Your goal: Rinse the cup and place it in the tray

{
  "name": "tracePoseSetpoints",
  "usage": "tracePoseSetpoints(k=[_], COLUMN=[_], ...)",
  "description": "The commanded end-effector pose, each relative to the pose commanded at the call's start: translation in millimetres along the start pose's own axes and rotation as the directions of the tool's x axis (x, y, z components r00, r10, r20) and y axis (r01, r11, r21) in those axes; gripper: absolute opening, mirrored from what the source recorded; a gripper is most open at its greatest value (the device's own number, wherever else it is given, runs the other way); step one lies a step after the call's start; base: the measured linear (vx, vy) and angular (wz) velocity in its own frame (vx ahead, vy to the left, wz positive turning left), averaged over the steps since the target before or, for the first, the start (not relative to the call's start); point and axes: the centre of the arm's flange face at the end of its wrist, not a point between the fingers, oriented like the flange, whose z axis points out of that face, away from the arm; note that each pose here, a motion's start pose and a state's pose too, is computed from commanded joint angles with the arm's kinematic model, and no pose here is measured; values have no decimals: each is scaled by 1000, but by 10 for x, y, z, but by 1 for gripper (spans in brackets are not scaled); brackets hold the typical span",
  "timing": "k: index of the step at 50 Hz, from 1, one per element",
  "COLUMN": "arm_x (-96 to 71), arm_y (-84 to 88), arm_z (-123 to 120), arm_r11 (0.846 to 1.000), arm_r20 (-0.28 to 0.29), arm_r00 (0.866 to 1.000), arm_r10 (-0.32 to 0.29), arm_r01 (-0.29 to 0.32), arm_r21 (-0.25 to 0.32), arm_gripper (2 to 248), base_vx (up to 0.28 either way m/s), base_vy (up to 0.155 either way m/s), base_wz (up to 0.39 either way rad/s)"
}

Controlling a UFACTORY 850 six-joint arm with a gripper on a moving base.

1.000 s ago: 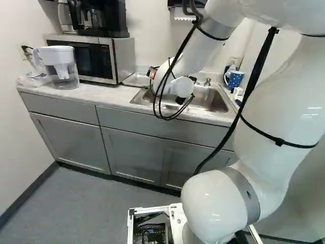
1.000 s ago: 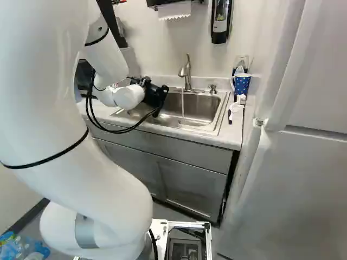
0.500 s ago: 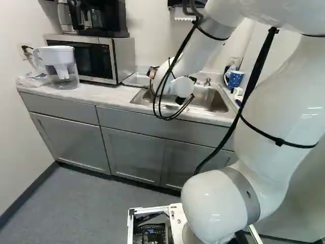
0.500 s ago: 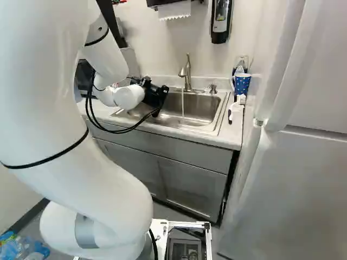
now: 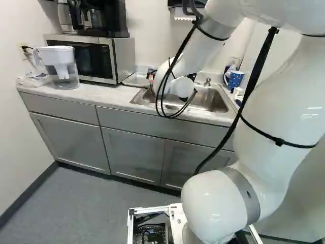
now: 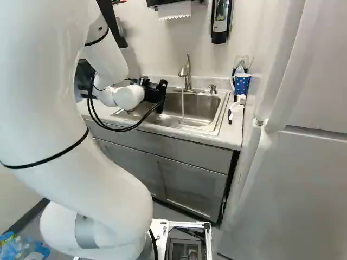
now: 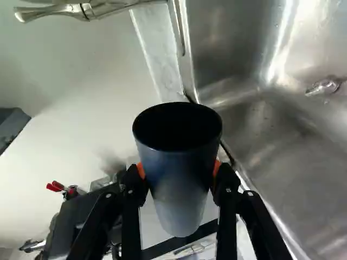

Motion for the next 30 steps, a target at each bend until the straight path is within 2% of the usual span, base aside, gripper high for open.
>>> tracePoseSetpoints(k=[8,15,23,30], arm_x=[0,0,0,0], arm_y=[0,0,0,0], arm_z=[0,0,0,0], arm_r11=[996,988,971,951], arm_r20=[0,0,0,0], arm_r00=[996,988,971,951], arm_r10=[-84,-157,-239,-310], arm_r01=[84,157,239,310], arm_r21=[0,0,0,0], arm_gripper=[125,125,125,125], base_vx=[0,0,0,0], base_vy=[0,0,0,0], base_wz=[0,0,0,0])
